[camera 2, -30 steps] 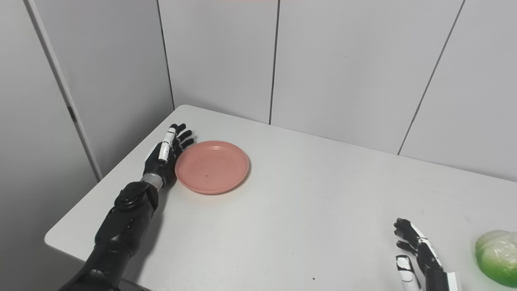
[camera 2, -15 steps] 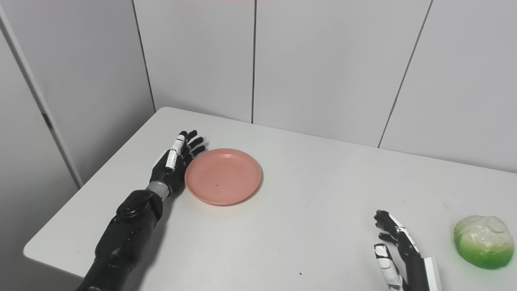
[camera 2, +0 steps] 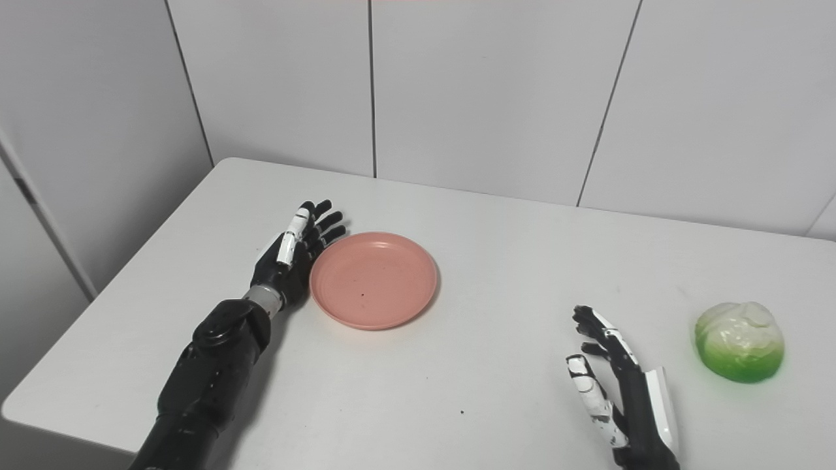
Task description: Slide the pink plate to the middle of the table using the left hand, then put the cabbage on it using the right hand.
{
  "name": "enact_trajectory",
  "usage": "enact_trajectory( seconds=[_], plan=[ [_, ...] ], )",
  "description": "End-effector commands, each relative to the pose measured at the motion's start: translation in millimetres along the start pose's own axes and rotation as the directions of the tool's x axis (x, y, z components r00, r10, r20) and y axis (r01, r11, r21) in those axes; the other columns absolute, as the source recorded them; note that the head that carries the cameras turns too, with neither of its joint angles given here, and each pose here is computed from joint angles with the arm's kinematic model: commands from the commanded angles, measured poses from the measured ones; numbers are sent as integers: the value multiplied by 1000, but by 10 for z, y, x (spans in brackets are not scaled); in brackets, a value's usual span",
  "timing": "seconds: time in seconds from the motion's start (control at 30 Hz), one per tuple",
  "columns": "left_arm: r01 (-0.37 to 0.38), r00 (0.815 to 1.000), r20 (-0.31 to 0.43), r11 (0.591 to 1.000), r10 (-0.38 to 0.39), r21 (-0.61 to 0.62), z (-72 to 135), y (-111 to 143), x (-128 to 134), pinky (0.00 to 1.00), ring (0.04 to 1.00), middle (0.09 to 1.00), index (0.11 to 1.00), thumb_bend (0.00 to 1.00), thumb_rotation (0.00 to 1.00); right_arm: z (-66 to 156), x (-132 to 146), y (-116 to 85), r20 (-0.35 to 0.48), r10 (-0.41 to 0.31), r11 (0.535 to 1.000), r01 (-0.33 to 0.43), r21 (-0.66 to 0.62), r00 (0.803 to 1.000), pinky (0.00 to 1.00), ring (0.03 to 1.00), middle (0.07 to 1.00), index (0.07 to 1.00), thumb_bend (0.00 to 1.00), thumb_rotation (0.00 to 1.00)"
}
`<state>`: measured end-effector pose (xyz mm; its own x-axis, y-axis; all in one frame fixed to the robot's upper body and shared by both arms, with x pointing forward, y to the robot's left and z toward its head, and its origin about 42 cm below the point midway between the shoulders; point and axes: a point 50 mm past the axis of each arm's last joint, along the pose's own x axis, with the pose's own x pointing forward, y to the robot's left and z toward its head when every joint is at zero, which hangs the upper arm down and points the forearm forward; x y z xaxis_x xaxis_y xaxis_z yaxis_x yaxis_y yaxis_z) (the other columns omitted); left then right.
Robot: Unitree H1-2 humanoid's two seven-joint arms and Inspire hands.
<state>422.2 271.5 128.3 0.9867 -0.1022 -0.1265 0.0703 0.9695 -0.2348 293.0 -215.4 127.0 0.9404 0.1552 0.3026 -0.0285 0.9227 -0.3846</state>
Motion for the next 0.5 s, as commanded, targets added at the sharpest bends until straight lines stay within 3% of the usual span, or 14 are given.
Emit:
enact_trajectory(
  seconds=[0.0, 0.47],
  plan=[
    [52, 996, -78, 999, -52, -4, -119, -135, -15, 917, 925, 933, 931, 413, 1000, -9, -9, 118, -26, -5, 1000, 6, 29, 1000, 732, 803, 815, 814, 368, 1000],
    [163, 981, -108, 987, -160, 16, -213, -528, -66, 906, 917, 927, 918, 422, 1000, 84, 19, 213, -29, 2, 1000, -1, 18, 1000, 732, 815, 823, 816, 345, 1000]
  ],
)
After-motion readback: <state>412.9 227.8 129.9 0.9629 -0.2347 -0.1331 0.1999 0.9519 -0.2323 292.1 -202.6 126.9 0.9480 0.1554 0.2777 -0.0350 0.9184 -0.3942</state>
